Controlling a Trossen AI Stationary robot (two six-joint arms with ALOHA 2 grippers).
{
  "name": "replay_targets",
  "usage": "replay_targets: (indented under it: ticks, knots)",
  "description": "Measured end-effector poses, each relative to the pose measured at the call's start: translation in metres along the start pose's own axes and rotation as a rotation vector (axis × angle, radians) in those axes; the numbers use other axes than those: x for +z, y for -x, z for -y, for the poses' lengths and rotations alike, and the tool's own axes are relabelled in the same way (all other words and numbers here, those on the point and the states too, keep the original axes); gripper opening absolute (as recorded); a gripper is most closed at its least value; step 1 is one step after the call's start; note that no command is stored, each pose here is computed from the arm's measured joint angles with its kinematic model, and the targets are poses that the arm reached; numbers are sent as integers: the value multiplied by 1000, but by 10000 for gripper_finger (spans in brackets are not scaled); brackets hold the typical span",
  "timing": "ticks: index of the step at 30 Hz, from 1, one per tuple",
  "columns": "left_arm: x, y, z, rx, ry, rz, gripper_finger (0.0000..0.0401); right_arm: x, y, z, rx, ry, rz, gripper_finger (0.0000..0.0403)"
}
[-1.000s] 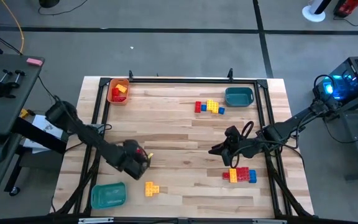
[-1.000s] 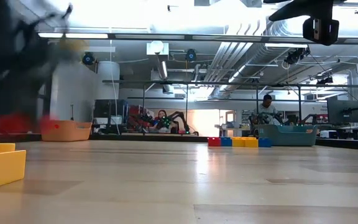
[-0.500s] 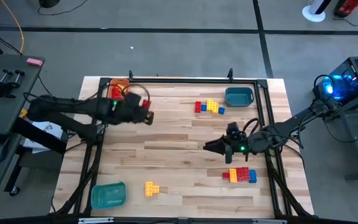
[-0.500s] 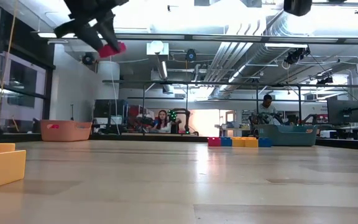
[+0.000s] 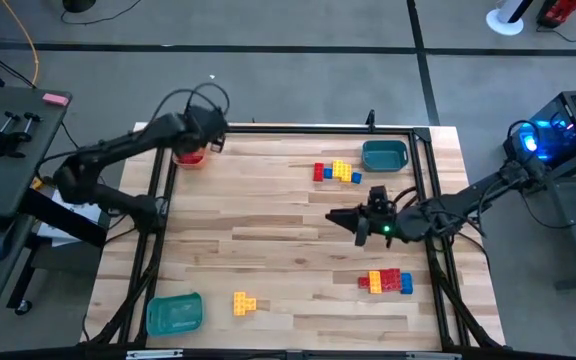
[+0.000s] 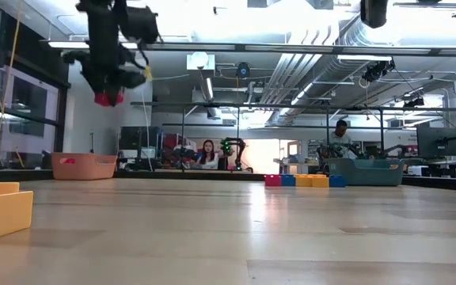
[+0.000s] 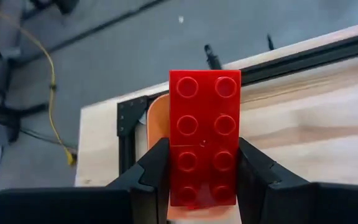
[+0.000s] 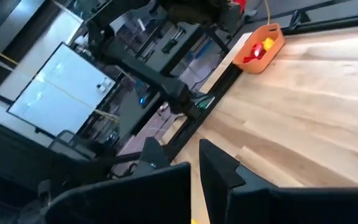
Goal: Sort blocks
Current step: Put the red game piece into the orange bin
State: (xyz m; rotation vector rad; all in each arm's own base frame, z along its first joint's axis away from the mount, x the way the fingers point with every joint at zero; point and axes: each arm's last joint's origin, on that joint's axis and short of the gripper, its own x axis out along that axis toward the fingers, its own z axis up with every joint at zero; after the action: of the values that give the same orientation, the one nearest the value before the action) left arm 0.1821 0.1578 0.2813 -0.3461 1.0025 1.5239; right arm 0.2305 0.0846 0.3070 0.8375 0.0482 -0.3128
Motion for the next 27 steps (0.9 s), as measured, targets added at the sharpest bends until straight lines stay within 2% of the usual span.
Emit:
replay_targets:
  ticks: [2,6,10,16,23,27]
  knots:
    - [8,-18,-4,-2,26,-52,98,6,-7,5,19,38,-36,0]
    - [13,-46,-12,-7,128,-178,98,21,-22,16,148,140,-203,0]
    - [13,-55,-14,-14,190,-238,98,37,-32,30,191,242,-245,0]
    - [11,-64,-14,0,182,-299,103,57,-41,52,201,305,-293,0]
    - [11,-68,-19,38,213,-309,242,72,-45,68,188,319,-312,0]
    - [12,-68,-19,31,186,-308,286,79,-46,74,159,312,-286,0]
